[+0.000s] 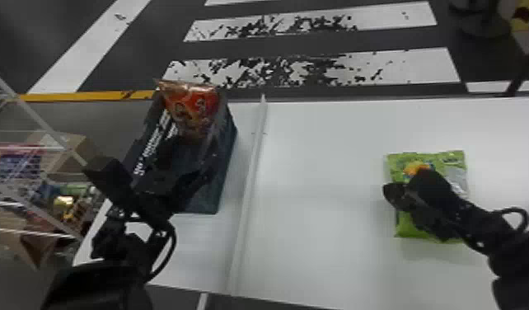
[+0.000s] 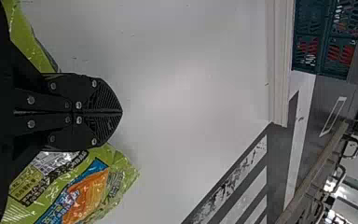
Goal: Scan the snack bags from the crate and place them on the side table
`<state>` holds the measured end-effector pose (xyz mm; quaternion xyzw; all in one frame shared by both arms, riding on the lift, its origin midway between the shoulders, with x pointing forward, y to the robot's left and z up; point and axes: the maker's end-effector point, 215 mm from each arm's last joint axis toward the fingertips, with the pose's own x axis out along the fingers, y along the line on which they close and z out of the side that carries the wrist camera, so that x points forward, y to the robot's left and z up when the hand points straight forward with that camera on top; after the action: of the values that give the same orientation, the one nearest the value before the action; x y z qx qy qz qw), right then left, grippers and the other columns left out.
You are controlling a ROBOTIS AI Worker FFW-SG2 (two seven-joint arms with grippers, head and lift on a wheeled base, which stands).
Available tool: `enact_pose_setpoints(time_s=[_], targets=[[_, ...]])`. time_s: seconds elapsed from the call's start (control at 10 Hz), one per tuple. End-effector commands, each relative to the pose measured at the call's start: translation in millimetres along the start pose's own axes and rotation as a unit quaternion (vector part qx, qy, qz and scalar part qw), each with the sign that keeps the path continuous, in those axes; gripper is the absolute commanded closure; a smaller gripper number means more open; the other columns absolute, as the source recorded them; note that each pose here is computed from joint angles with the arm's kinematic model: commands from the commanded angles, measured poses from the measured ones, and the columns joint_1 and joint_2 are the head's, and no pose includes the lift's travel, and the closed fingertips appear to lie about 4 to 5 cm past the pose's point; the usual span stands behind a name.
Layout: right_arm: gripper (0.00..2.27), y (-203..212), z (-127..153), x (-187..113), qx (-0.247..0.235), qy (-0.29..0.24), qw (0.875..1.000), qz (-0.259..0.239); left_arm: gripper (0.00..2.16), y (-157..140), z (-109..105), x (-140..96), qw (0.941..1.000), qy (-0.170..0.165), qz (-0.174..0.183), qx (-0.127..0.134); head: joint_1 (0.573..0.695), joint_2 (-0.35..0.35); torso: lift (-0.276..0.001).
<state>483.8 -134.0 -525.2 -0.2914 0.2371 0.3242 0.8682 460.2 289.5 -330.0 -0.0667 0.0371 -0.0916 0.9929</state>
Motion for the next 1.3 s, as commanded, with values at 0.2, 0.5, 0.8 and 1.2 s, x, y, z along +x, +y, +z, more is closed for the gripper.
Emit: enact_pose_setpoints(time_s=[0.2, 0.5, 0.8, 1.2], targets=[[2.25, -19.7, -20.3, -9.5, 0.003, 0.013, 1.000, -0.014, 0.10, -2.0, -1.0, 0.0, 1.0000, 0.001, -0.002, -0.002, 0.695, 0.166, -0.094], [2.25, -36.2, -33.6, -16.3, 0.004, 0.018, 1.000, -0.025, 0.10, -3.5, 0.6, -0.5, 1.0000, -0.001, -0.003, -0.001, 0.695, 0.133, -0.094], [2.20, -41.7, -7.8, -44.2, 0.042, -0.038, 0.998, -0.032, 0.10, -7.9, -1.4, 0.7, 1.0000, 0.004, -0.007, -0.002, 0.695, 0.116, -0.094], [0.05, -109.2, 8.4, -136.9, 0.155, -0.109, 0.977, -0.099, 0.10, -9.4, -1.1, 1.6, 1.0000, 0.004, -0.008, -0.002, 0.695, 0.090, -0.094]])
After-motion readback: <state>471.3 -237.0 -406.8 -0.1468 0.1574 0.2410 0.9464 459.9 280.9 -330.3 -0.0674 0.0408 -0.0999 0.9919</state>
